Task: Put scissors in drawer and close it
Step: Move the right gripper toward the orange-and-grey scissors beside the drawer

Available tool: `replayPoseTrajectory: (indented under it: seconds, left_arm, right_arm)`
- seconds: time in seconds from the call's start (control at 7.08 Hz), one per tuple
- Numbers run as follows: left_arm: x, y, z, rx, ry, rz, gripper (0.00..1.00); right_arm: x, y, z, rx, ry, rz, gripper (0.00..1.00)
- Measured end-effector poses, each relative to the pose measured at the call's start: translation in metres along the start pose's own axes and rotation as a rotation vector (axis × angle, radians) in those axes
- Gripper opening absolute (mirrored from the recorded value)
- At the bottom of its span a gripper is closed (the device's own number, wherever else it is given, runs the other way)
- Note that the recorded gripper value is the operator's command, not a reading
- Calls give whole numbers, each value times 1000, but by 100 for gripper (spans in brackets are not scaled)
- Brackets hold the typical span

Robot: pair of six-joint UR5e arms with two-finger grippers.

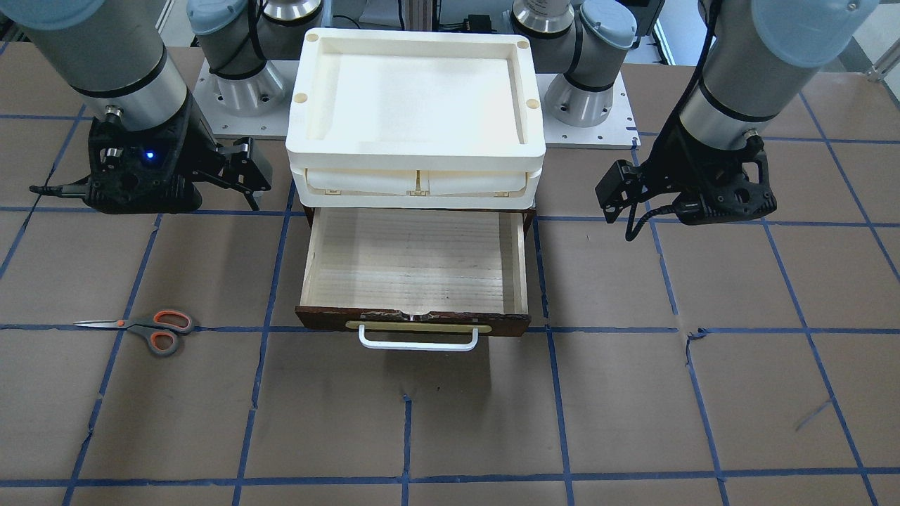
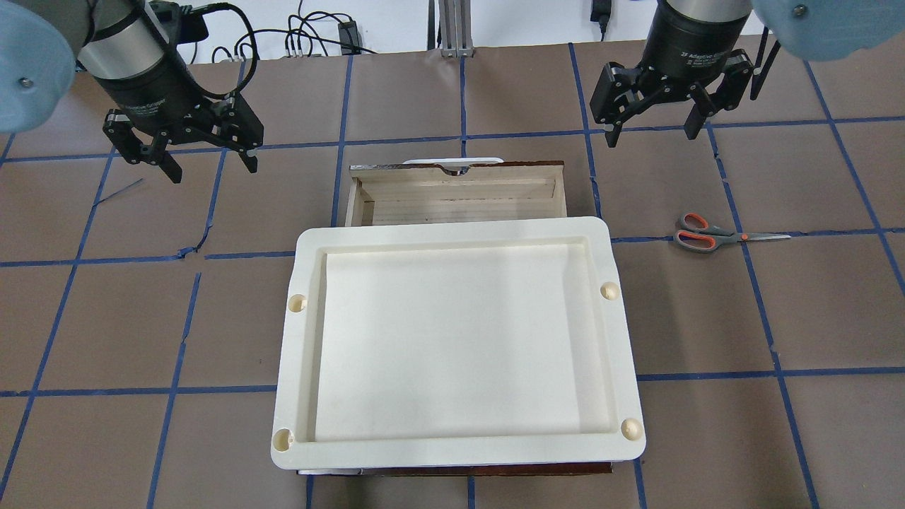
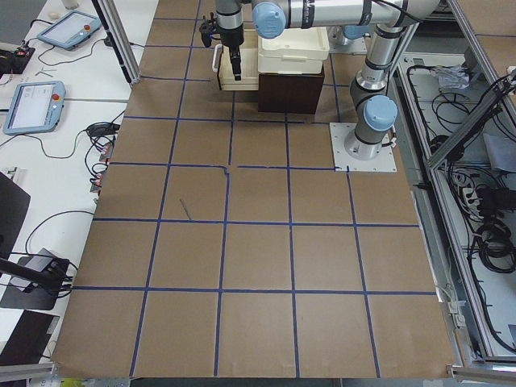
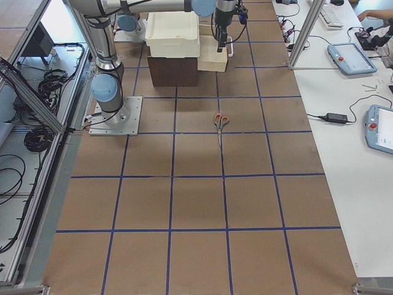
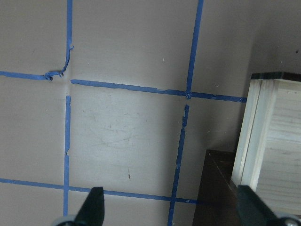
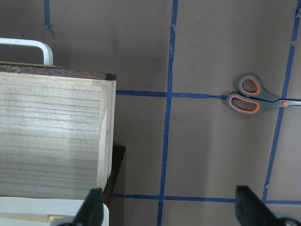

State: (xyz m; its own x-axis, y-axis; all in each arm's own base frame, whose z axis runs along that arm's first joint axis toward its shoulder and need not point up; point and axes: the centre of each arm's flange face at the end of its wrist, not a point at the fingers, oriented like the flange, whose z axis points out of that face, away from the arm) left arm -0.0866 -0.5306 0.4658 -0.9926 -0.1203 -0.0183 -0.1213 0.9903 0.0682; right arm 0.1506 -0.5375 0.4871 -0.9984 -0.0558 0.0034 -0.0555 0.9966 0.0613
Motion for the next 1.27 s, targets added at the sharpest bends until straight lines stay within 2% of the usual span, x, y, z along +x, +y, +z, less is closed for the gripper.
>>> replayPoseTrajectory:
  seconds: [0.42,0.71,0.85,1.27]
  left_arm:
    - [1,1,-1,1,0,1,100]
    - [0,4,-4,5,-1,1,100]
    - [0,4,-3,2,-1,1,100]
    - [-2,3,3,1,-3,4,100]
  right_arm:
    - [0,4,-7,14,-1,36,100]
    - [1,10,-9,16,2,7,100]
    - [3,11,-8,14,8,-66,97]
    - [65,-9,17,-29,21,-439,97]
